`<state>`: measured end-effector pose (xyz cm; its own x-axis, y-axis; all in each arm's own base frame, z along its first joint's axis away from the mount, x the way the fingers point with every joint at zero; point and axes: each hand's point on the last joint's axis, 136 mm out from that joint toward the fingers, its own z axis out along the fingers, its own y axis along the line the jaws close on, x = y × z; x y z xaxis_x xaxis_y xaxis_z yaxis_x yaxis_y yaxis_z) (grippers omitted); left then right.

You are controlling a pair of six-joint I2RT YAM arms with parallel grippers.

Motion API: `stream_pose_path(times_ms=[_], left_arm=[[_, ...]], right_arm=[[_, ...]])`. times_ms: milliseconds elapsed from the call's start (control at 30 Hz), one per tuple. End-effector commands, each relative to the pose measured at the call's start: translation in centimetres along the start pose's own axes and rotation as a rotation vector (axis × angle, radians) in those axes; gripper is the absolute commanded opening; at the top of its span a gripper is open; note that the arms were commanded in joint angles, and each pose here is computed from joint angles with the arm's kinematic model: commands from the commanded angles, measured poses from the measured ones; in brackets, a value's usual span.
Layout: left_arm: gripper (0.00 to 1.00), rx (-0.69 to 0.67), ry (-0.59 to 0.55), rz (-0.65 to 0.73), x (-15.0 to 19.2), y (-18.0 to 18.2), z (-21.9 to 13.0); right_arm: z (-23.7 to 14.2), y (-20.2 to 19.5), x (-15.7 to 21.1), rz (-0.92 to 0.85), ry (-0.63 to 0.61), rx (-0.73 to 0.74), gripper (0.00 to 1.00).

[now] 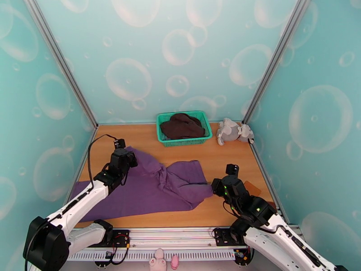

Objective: Fold and stack the trousers

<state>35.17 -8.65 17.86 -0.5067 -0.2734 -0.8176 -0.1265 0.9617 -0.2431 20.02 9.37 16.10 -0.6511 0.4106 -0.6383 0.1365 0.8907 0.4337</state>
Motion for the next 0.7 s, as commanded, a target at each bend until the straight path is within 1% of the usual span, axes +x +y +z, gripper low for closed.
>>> stream_pose_path(times_ms=[0, 67, 100, 133, 167, 233, 333, 467, 533, 600, 667], left_arm=[[0.00, -0.034, -0.057, -0.078, -1.6, 1.3, -1.0], [0.01, -0.047, -0.055, -0.087, -1.4, 2.0, -1.0], [0.02, -0.048, -0.053, -0.088, -1.1, 2.2, -1.0], [0.03, -0.050, -0.051, -0.089, -0.9, 2.4, -1.0], [0.03, -0.052, -0.051, -0.091, -0.8, 2.6, -0.9], [0.03, -0.042, -0.049, -0.093, -0.6, 2.6, -0.8], [0.04, -0.020, -0.034, -0.093, -0.3, 2.2, -0.6], [0.04, 0.000, -0.019, -0.081, -0.1, 1.9, -0.9], [0.04, 0.008, -0.023, -0.076, -0.1, 1.9, -1.1], [0.04, 0.017, -0.030, -0.076, -0.2, 1.8, -1.3], [0.04, 0.025, -0.031, -0.073, -0.2, 1.8, -1.6]], right_arm=[[-1.4, 1.4, -2.2, 0.044, -0.098, -0.007, 0.36], [-1.4, 3.0, -3.3, -0.011, -0.107, 0.000, 0.43], [-1.0, 3.9, -3.9, -0.056, -0.109, 0.013, 0.48], [-0.2, 4.9, -4.5, -0.108, -0.108, 0.030, 0.52], [0.7, 5.6, -4.9, -0.148, -0.104, 0.042, 0.55], [4.0, 7.5, -5.6, -0.211, -0.046, 0.018, 0.57], [9.4, 8.4, -5.4, -0.232, 0.043, -0.051, 0.60], [15.3, 7.3, -4.2, -0.230, 0.110, -0.056, 0.61], [17.8, 5.8, -3.4, -0.246, 0.148, 0.019, 0.64], [19.4, 4.1, -3.2, -0.266, 0.146, 0.102, 0.69], [20.7, 2.8, -2.8, -0.261, 0.158, 0.136, 0.75]])
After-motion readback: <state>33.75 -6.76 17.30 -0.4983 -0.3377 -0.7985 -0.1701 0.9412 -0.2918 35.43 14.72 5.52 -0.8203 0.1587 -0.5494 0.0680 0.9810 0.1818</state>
